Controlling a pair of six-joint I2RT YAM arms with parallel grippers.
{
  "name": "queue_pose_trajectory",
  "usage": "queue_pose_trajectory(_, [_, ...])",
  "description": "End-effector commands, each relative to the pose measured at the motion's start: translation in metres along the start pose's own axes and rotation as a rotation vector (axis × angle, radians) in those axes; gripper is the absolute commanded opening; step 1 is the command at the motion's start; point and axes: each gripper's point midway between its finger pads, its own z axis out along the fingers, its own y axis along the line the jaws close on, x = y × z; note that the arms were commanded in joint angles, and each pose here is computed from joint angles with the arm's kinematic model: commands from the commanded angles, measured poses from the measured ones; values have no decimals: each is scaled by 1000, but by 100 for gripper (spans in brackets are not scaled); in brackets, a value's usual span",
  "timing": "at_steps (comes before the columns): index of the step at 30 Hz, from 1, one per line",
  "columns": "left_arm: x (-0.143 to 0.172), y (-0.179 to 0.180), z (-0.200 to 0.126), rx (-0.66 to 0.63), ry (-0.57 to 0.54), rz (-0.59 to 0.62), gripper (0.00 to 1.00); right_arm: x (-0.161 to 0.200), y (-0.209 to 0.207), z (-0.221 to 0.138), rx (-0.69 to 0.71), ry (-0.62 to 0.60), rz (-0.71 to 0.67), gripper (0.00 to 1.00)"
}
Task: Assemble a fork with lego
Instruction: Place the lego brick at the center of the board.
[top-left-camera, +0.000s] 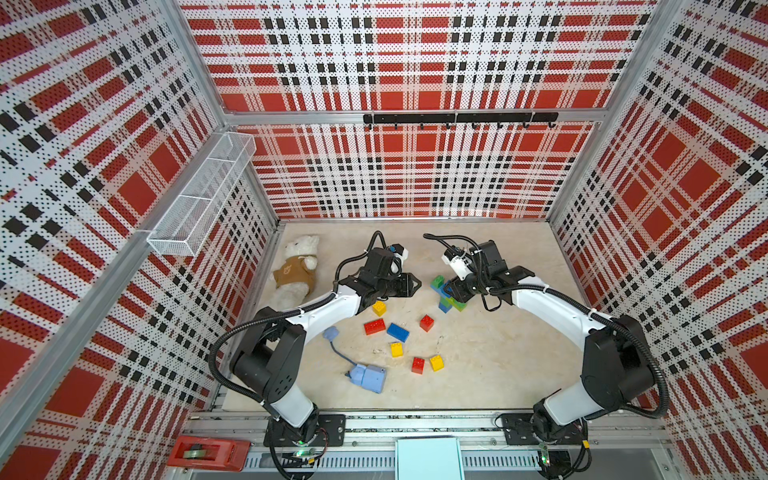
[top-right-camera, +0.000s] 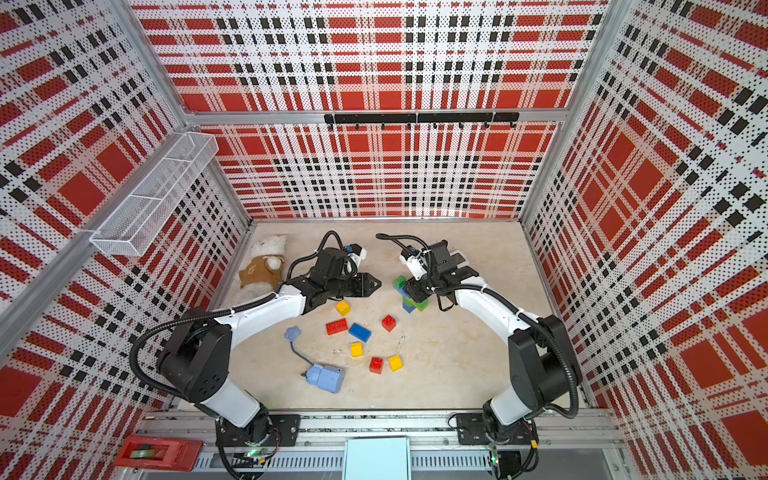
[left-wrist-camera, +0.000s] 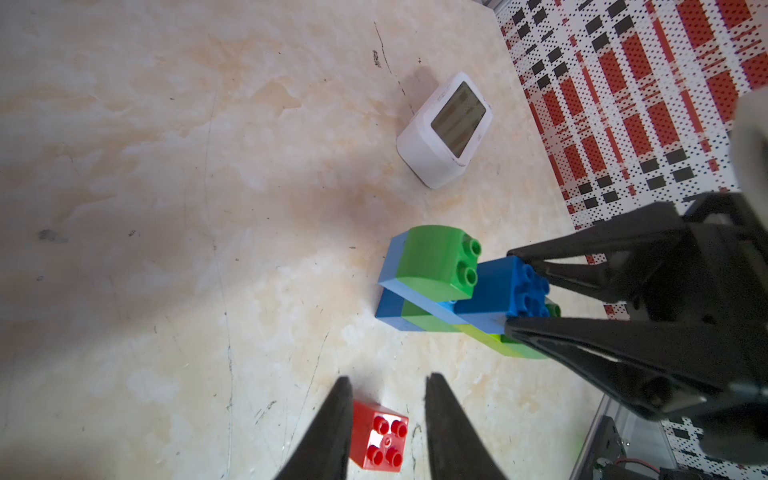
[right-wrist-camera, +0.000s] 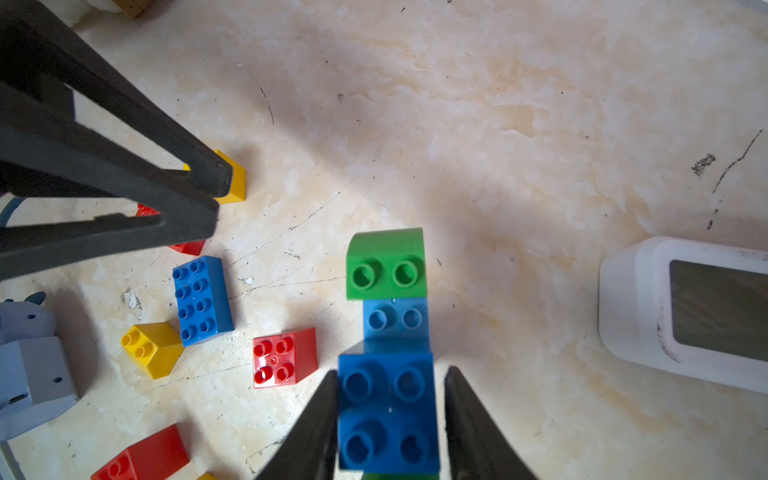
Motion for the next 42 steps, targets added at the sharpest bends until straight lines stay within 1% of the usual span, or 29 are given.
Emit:
queue_pose_trajectory(1, [-5,-6,0,16,-23,9,34,-3,0,0,21,2,-39,39])
queue_pose_trajectory(6, [-6,-6,1,19,-22,11,34,7,2,2,41,30,-58,33])
queue_pose_trajectory(10, [-7,-7,1,22,-21,13,34,16,3,6,54,70,-76,25])
queue_pose_trajectory(16, [-9,-6,0,27,-23,16,34,27,5,8,44,103,-72,19])
queue_pose_trajectory(18, [-12,-5,-2,32,-28,11,34,21,6,5,41,81,-72,18])
queue_pose_trajectory(21, [-20,-2,-10,33,-51,12,37,0,12,-5,3,20,-66,17])
queue_pose_trajectory(23, [-26,2,-15,34,-64,10,41,-15,16,-12,-52,-16,-59,17])
queue_pose_trajectory(24, [-28,2,-18,47,-69,8,45,-20,18,-14,-78,-22,-61,17])
queue_pose_trajectory(27, [-38,-11,-24,143,-84,17,61,-27,18,-17,-162,-17,-65,16])
queue_pose_trajectory(29, [-44,-16,-26,182,-90,24,70,-33,16,-20,-230,-39,-52,15])
queue_pose_trajectory(32, [-51,-15,-19,191,-84,41,80,-42,13,-20,-336,-58,-28,14])
queue_pose_trajectory(35, [-56,-8,-9,197,-69,32,87,-46,7,-12,-411,-26,-8,14])
queue_pose_trajectory(36, [-58,-6,-6,193,-69,35,91,-46,4,-9,-424,-13,-4,14])
queue_pose_trajectory(37, [-61,-5,-4,185,-75,41,99,-47,1,-5,-439,-1,5,15])
queue_pose_trajectory(42, [-59,3,4,162,-70,58,99,-54,-7,10,-525,15,47,15])
